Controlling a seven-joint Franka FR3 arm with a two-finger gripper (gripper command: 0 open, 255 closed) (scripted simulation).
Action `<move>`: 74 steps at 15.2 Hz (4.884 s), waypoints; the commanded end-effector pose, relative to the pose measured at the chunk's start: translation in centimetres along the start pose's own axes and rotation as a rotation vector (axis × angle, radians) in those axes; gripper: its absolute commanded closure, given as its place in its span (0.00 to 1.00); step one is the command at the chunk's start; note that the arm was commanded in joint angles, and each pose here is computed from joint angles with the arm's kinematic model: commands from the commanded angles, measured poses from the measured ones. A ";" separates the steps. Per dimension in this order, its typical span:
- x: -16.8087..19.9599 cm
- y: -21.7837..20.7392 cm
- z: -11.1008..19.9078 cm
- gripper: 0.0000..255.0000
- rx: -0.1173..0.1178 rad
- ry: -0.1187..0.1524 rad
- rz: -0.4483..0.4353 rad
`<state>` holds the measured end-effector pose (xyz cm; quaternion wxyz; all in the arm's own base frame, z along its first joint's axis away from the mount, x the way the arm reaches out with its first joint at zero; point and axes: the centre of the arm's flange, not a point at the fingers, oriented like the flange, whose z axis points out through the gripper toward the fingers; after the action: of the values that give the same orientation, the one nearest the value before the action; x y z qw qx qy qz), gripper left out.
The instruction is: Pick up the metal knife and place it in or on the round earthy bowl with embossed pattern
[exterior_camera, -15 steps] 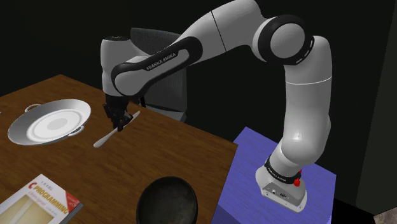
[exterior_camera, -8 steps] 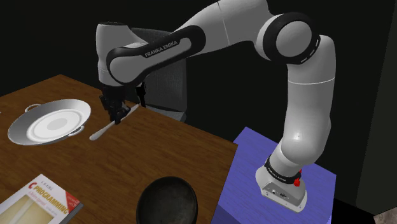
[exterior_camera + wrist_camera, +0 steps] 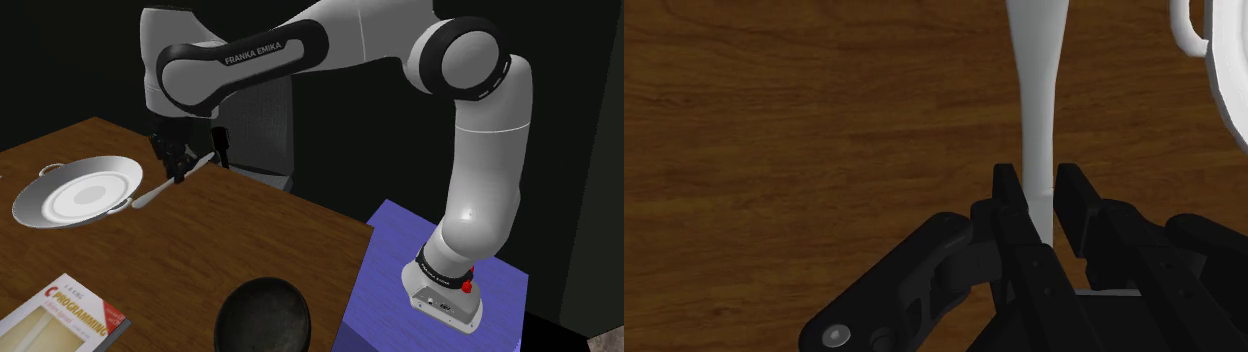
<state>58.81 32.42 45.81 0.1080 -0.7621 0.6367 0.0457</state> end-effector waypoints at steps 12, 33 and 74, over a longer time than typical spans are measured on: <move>-2.9 4.5 -4.7 1.00 -0.001 0.000 0.000; -13.8 30.0 -6.0 1.00 -0.001 0.000 0.000; -14.7 36.9 -3.4 0.00 -0.001 0.000 0.000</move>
<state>19.71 39.78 48.13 0.1080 -0.7621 0.6367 0.0458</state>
